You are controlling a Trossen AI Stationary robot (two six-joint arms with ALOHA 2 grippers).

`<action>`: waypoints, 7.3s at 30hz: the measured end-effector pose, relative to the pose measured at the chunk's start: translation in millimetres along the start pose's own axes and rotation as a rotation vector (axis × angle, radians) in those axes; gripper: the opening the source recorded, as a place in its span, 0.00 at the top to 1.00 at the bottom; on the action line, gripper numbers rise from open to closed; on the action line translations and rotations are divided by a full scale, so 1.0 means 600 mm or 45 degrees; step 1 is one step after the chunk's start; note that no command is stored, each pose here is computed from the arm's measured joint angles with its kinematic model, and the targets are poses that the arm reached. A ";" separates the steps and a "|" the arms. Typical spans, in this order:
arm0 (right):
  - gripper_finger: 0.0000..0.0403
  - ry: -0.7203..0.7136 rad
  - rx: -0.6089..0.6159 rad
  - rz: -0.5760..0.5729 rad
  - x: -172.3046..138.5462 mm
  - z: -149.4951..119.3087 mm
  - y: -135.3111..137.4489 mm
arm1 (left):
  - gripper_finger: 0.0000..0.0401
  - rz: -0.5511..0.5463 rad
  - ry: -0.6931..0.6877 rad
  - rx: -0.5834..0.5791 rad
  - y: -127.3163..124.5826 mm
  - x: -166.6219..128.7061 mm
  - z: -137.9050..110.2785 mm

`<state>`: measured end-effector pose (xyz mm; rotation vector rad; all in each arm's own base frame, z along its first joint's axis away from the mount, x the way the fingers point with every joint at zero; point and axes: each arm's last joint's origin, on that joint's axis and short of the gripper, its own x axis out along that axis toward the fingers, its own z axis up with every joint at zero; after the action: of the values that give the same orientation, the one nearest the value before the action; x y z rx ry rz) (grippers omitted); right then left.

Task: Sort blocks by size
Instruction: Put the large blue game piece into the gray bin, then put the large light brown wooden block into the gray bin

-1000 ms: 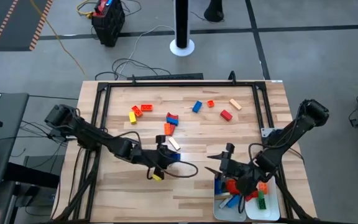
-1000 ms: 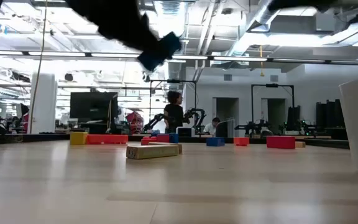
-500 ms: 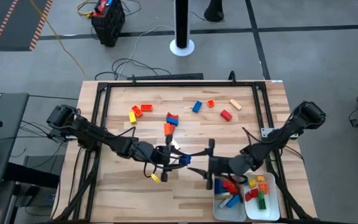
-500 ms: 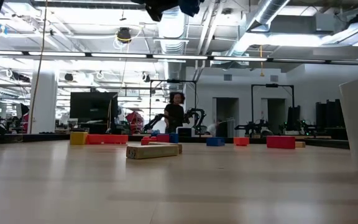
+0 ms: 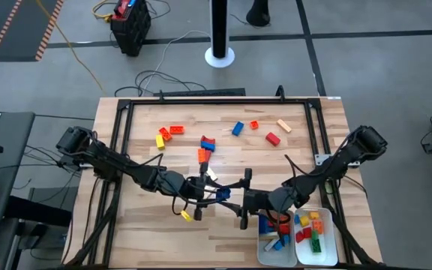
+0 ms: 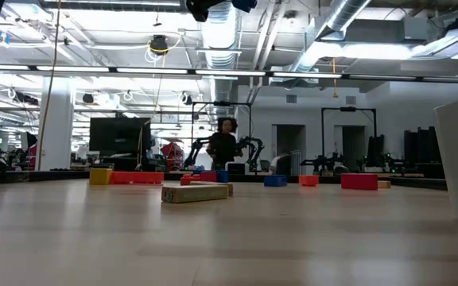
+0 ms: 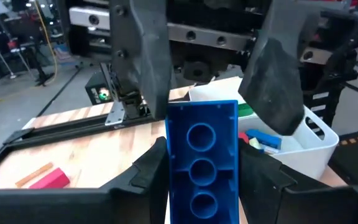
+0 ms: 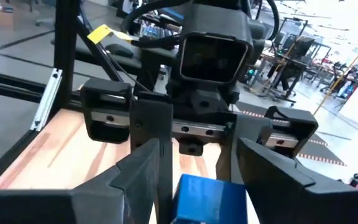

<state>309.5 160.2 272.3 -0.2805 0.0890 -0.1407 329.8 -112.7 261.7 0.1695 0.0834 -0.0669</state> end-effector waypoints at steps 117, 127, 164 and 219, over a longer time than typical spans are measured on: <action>0.45 0.477 0.207 -0.319 -0.203 -0.052 0.054 | 0.76 0.341 0.847 -0.036 -0.018 0.038 -0.245; 0.45 0.479 0.213 -0.327 -0.201 -0.052 0.053 | 0.76 0.365 0.522 0.112 0.009 0.000 -0.095; 0.44 0.224 0.144 -0.018 0.035 -0.056 0.051 | 0.76 -0.002 -0.404 0.156 -0.046 0.005 -0.013; 0.66 0.812 0.465 0.203 -0.141 -0.054 0.086 | 0.41 0.066 0.257 -0.038 -0.017 -0.045 -0.025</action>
<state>229.2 213.2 232.4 0.1456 0.7097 -0.0815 301.2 -118.6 247.6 0.1479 0.2809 0.0031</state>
